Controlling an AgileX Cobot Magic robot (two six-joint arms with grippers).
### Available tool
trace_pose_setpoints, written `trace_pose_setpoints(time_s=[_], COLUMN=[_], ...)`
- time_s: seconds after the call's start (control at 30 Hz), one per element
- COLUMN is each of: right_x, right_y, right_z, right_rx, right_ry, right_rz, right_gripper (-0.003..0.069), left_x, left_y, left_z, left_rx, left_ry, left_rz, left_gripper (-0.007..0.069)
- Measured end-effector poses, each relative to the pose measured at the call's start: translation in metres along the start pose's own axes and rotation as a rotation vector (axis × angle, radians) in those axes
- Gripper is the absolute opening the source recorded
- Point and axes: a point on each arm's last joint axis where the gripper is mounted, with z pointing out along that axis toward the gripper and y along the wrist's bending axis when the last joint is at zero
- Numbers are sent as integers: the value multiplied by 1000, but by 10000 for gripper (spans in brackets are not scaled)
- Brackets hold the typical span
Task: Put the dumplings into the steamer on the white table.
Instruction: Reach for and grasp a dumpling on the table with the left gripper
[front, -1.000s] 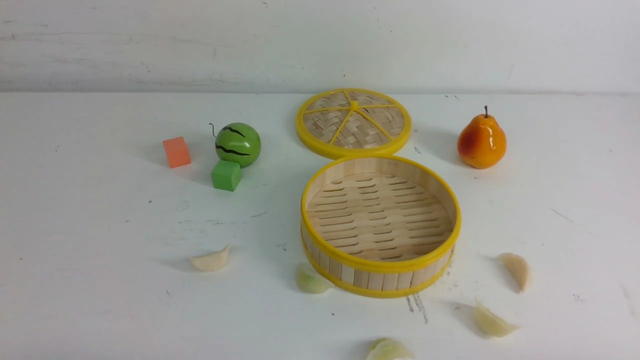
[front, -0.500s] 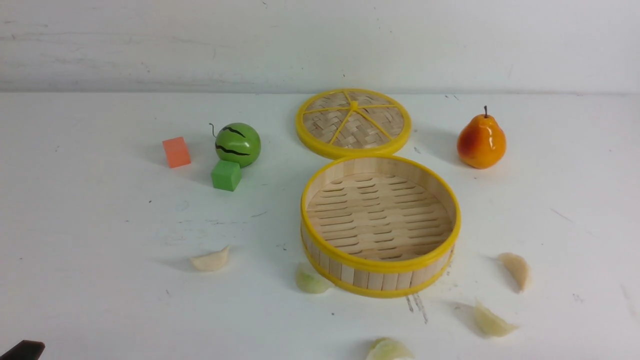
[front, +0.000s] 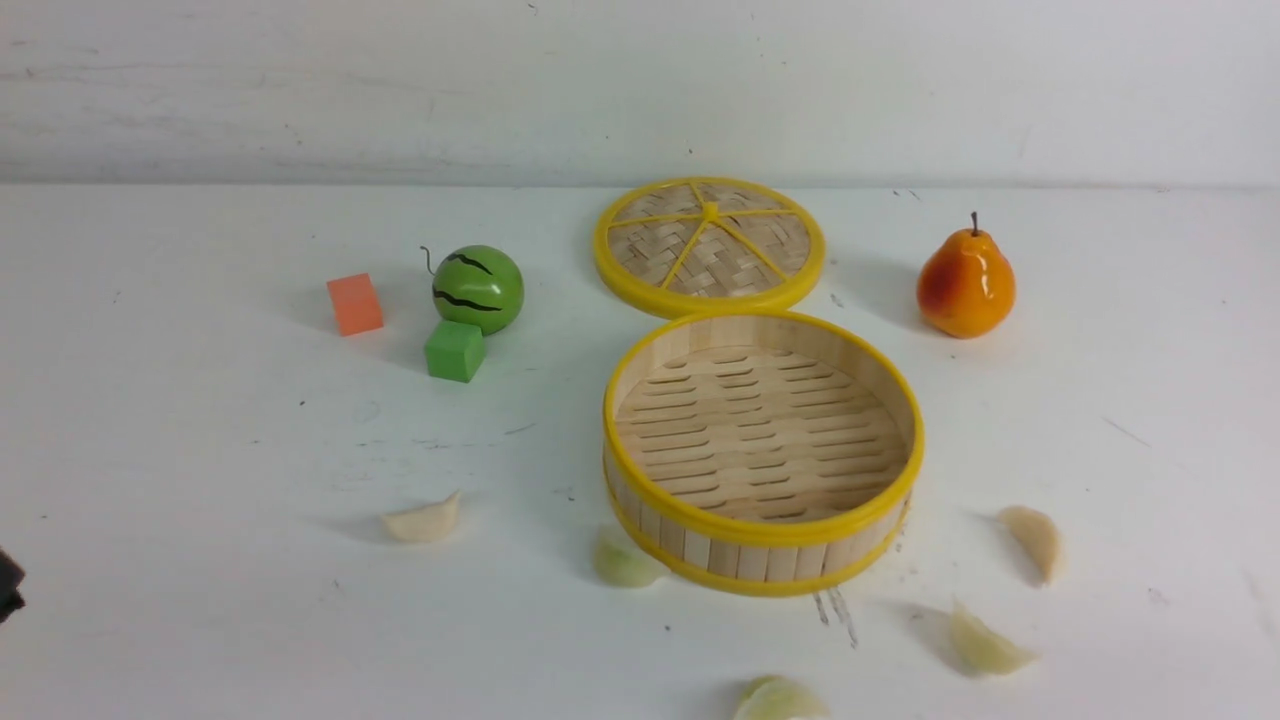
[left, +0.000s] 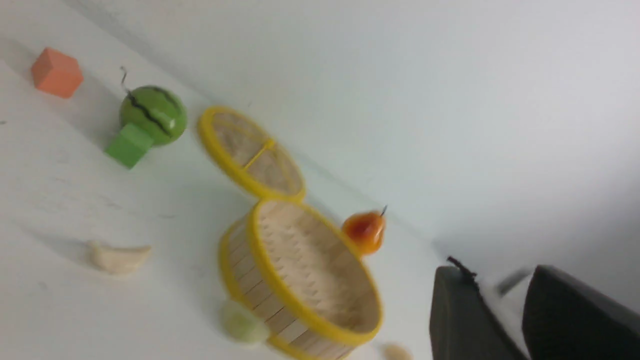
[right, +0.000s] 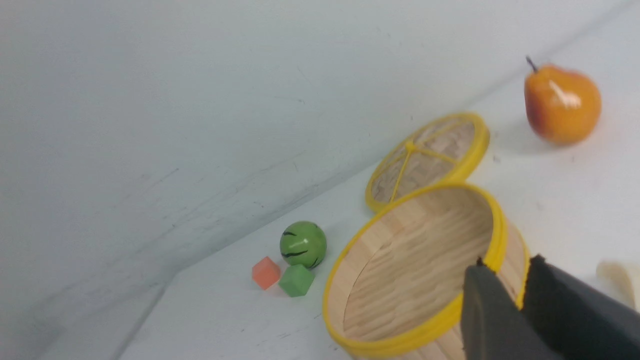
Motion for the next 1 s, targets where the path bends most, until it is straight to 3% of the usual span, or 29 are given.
trace_pose_setpoints(time_s=[0.03, 0.07, 0.1, 0.23, 0.3, 0.33, 0.53, 0.7, 0.9, 1.0], right_x=[-2, -19, -28, -53, -57, -58, -25, -3, -1, -2], right_y=[1, 13, 20, 37, 38, 39, 39, 37, 37, 38], right_z=[1, 8, 14, 43, 59, 65, 104, 118, 118, 117], right_rx=[0, 2, 2, -2, 18, -19, -88, -37, -16, -19], right_ry=[0, 27, 61, 232, 322, 391, 835, 1104, 1137, 1123], right_rz=[-10, -100, -161, -389, -475, -494, -584, -593, -562, -566], right_gripper=[86, 15, -7, -20, -20, -20, -19, -15, -14, -10], left_x=[-2, -17, -25, -47, -51, -51, -29, -7, 12, 29], left_y=[-1, -8, -11, -7, -3, -2, -7, -10, 4, 11], left_z=[1, 13, 21, 49, 65, 74, 131, 174, 217, 243], left_rx=[-8, -80, -127, -307, -360, -375, -383, -462, -569, -569], left_ry=[12, 129, 199, 460, 585, 646, 907, 1008, 1078, 1107], left_rz=[8, 73, 110, 210, 258, 289, 485, 578, 546, 504], left_gripper=[166, 113, 81, -14, -14, -14, -14, -14, 24, 150])
